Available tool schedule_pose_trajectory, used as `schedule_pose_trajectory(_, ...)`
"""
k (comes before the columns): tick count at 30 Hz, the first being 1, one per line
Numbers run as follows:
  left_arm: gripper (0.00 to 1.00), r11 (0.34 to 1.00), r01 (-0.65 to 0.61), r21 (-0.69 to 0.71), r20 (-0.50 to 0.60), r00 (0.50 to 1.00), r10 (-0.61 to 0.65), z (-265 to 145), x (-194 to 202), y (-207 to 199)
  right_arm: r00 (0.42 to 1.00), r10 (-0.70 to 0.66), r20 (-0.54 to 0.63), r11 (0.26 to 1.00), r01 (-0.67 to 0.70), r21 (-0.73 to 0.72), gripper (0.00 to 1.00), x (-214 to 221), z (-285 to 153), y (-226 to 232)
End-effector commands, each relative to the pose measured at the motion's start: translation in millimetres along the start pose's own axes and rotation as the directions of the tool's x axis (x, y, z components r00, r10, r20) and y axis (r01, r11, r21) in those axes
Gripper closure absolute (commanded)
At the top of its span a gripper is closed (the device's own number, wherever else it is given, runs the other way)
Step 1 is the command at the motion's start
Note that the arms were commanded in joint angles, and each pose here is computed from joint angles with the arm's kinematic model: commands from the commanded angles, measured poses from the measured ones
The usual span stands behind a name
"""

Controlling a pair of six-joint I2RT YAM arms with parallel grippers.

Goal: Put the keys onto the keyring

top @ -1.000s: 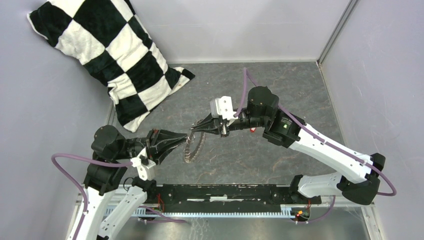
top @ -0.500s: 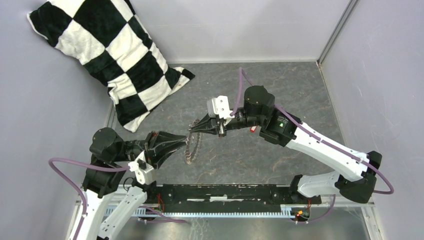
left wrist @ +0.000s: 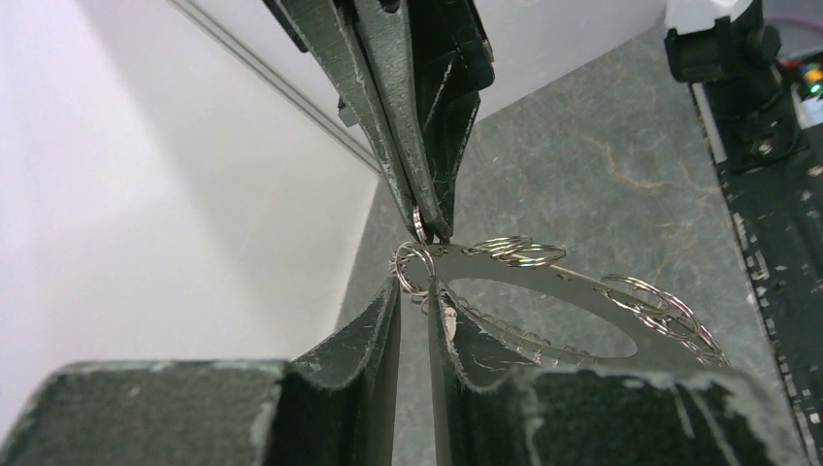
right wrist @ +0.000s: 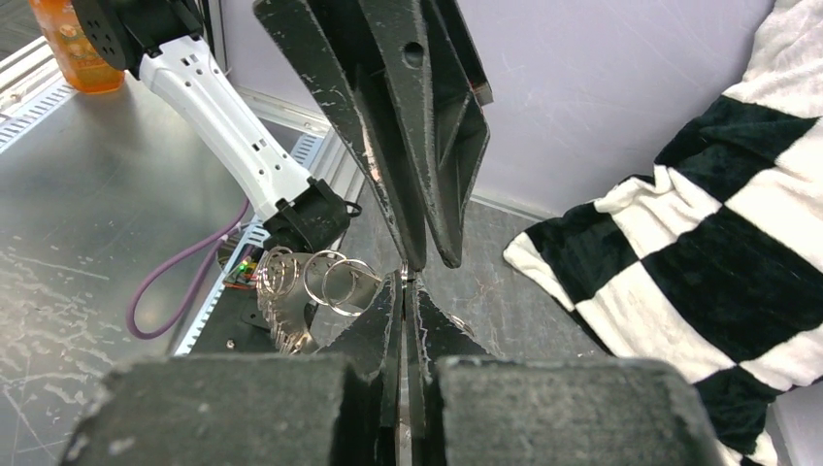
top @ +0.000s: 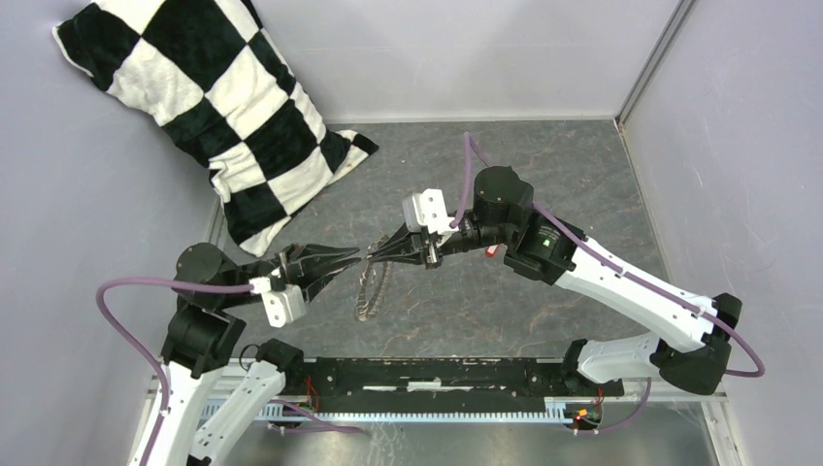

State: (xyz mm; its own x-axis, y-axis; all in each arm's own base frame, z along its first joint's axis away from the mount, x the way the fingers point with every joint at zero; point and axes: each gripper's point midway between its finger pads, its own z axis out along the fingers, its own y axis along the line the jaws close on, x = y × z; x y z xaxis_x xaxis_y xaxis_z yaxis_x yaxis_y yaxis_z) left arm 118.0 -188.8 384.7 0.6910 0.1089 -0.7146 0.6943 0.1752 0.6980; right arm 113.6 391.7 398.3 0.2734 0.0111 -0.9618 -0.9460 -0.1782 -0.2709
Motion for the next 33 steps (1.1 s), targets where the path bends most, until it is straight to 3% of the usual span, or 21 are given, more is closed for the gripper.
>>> schedule_pose_trajectory(1, 0.77, 0.990, 0.140, -0.016, 0.035, 0.990, -0.139, 1, -15, 5, 0.992, -0.088, 0.088, 0.996, 0.088, 0.003, 0.99, -33, -9, 1)
schedule_pose_trajectory(9, 0.73, 0.972, 0.229, 0.043, 0.067, 0.970, -0.232, 8, -21, 3, 0.991, -0.094, 0.098, 0.995, 0.095, -0.007, 0.99, -34, -9, 3)
schedule_pose_trajectory(13, 0.67, 0.969, 0.232, 0.080, 0.086, 0.967, -0.239, 8, -26, -2, 0.992, -0.090, 0.089, 0.996, 0.091, -0.010, 0.99, -30, -7, 2)
schedule_pose_trajectory(25, 0.65, 0.970, 0.230, 0.083, 0.085, 0.968, -0.237, 10, -23, -2, 0.997, -0.073, 0.027, 0.997, 0.074, -0.025, 0.99, -20, 3, -6)
schedule_pose_trajectory(33, 0.78, 0.974, 0.194, 0.116, 0.033, 0.979, -0.199, 8, -7, -15, 0.997, -0.070, -0.025, 0.998, 0.070, 0.005, 0.99, -20, 7, -11)
